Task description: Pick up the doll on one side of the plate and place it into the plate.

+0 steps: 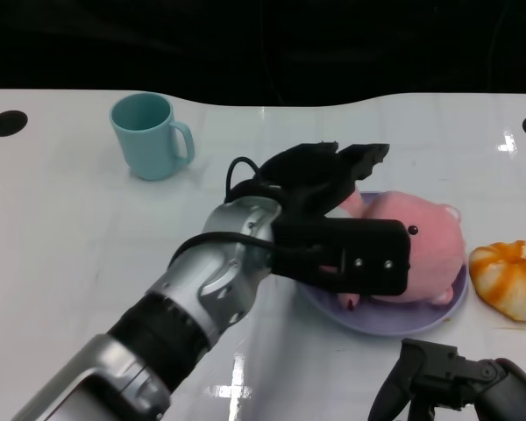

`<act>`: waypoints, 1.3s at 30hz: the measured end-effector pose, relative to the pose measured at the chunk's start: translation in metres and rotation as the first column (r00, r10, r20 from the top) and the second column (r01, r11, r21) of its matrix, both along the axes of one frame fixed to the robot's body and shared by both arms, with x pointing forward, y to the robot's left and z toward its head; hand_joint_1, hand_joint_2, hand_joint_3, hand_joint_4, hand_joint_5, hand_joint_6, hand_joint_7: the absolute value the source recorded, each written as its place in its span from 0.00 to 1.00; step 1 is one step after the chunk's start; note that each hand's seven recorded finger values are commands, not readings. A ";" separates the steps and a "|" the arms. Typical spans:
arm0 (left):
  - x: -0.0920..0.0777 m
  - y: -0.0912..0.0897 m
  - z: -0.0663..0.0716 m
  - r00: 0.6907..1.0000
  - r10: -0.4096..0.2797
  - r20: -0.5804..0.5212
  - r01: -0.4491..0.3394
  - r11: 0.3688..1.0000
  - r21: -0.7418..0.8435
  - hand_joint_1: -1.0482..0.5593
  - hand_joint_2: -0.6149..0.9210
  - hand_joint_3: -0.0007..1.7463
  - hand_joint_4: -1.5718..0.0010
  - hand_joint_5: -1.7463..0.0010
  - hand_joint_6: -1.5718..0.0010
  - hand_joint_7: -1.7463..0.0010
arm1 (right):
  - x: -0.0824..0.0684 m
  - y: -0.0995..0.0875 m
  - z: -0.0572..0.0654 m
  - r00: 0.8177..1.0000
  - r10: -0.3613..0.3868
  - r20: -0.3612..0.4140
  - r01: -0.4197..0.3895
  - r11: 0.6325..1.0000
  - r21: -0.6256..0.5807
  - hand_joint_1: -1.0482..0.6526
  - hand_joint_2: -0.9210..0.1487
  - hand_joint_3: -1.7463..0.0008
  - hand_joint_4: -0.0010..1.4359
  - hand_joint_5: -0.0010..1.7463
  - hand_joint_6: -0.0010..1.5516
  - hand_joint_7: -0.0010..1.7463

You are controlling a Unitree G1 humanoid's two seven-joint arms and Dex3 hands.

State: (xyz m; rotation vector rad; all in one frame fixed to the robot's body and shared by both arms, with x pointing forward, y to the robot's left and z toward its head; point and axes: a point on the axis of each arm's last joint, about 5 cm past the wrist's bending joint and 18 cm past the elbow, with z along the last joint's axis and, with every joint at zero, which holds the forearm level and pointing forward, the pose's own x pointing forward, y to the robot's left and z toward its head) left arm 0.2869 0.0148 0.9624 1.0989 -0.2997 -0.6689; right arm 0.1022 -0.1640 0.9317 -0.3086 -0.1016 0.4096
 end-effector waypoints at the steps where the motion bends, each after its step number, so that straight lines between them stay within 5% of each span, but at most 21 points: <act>1: -0.001 0.004 0.001 1.000 -0.002 0.002 0.002 1.000 -0.008 0.04 1.00 0.25 0.98 0.99 0.96 0.99 | 0.000 0.000 0.000 1.000 0.000 -0.001 0.000 1.000 -0.001 0.58 0.38 0.36 0.48 0.93 0.41 0.74; 11: -0.019 0.051 0.012 0.999 -0.009 -0.053 -0.004 0.971 -0.238 0.11 1.00 0.18 0.88 0.91 0.89 0.96 | 0.001 -0.005 0.000 1.000 -0.003 -0.005 0.003 1.000 -0.002 0.59 0.36 0.38 0.47 0.93 0.40 0.74; 20: -0.046 0.079 0.004 0.993 -0.006 -0.119 -0.047 0.901 -0.432 0.20 1.00 0.09 0.82 0.81 0.81 0.94 | 0.001 -0.005 -0.001 1.000 -0.001 -0.009 0.001 1.000 -0.004 0.58 0.37 0.38 0.47 0.94 0.41 0.74; 27: -0.067 0.097 -0.016 0.991 0.029 -0.127 -0.103 0.775 -0.623 0.41 1.00 0.03 0.81 0.50 0.61 0.91 | 0.002 -0.006 -0.002 1.000 -0.001 -0.011 0.001 1.000 -0.005 0.58 0.38 0.37 0.47 0.94 0.41 0.74; 29: -0.072 0.098 -0.022 0.990 0.035 -0.140 -0.120 0.739 -0.663 0.43 1.00 0.03 0.81 0.47 0.60 0.91 | 0.002 -0.006 -0.002 1.000 -0.001 -0.011 0.001 1.000 -0.005 0.58 0.38 0.37 0.48 0.94 0.41 0.74; 31: -0.074 0.099 -0.024 0.988 0.032 -0.154 -0.131 0.706 -0.696 0.51 0.98 0.11 0.74 0.41 0.54 0.83 | 0.002 -0.006 -0.002 1.000 0.000 -0.008 0.000 1.000 -0.005 0.57 0.38 0.37 0.47 0.93 0.41 0.74; 35: -0.085 0.106 -0.038 0.967 0.030 -0.253 -0.225 0.570 -0.791 0.61 0.78 0.53 0.62 0.31 0.56 0.53 | 0.002 -0.006 -0.003 1.000 -0.001 -0.011 0.001 1.000 -0.006 0.57 0.37 0.37 0.47 0.93 0.41 0.74; 39: -0.095 0.115 -0.046 0.937 0.028 -0.349 -0.318 0.485 -0.815 0.61 0.77 0.63 0.55 0.20 0.55 0.34 | 0.002 -0.006 -0.002 1.000 -0.001 -0.009 0.001 1.000 -0.006 0.56 0.37 0.37 0.47 0.93 0.41 0.74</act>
